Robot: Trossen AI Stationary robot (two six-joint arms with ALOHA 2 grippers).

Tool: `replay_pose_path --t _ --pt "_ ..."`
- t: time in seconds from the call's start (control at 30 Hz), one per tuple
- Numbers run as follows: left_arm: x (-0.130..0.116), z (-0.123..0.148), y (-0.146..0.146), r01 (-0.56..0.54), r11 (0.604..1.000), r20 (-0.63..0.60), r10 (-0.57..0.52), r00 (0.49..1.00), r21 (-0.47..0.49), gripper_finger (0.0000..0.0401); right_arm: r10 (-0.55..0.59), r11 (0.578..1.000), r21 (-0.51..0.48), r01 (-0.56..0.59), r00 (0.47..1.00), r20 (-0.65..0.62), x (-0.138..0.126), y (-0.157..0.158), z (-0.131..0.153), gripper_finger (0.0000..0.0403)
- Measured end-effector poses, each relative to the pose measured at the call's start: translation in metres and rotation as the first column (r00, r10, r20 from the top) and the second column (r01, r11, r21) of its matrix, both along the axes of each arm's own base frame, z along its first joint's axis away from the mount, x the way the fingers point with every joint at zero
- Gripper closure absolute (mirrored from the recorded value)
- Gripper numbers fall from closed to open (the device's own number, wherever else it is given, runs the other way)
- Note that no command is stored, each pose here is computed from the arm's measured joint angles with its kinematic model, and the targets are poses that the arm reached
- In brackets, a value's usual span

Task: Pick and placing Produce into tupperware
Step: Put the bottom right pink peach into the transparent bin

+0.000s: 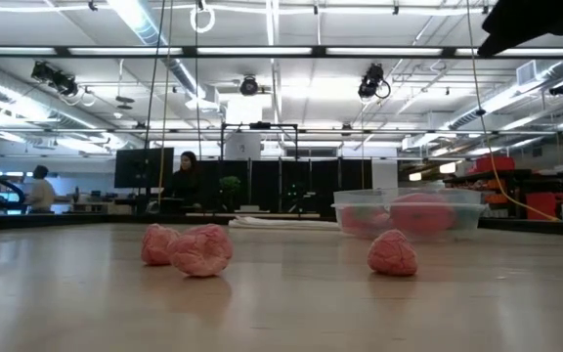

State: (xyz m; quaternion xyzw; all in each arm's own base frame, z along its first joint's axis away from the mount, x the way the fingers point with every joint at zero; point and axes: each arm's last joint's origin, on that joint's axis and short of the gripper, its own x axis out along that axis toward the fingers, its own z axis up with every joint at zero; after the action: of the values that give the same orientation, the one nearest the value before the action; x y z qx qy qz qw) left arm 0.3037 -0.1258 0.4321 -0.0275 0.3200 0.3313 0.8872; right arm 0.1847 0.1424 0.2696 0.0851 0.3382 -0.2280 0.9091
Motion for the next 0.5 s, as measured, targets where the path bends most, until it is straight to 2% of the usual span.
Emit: replay_pose_path --t 0.13,0.23,0.4,0.5 --pt "-0.006 -0.017 -0.020 0.065 0.997 -0.071 -0.062 0.996 0.042 0.0227 0.030 0.999 0.016 -0.030 0.999 -0.032 0.002 0.014 -0.011 0.0137" --pt "-0.006 -0.039 -0.029 0.062 0.996 -0.120 -0.054 0.991 0.062 0.0228 0.070 0.997 0.010 -0.070 0.997 -0.030 0.006 0.024 -0.017 0.0137" --pt "0.001 -0.080 -0.020 -0.094 0.994 -0.144 0.102 0.984 0.061 0.0226 0.232 0.972 -0.046 -0.232 0.973 -0.017 0.019 0.043 -0.024 0.0137" --pt "0.004 -0.101 -0.009 -0.168 0.983 -0.168 0.178 0.970 0.075 0.0227 0.333 0.943 -0.027 -0.333 0.943 0.004 0.031 0.057 -0.030 0.0137"
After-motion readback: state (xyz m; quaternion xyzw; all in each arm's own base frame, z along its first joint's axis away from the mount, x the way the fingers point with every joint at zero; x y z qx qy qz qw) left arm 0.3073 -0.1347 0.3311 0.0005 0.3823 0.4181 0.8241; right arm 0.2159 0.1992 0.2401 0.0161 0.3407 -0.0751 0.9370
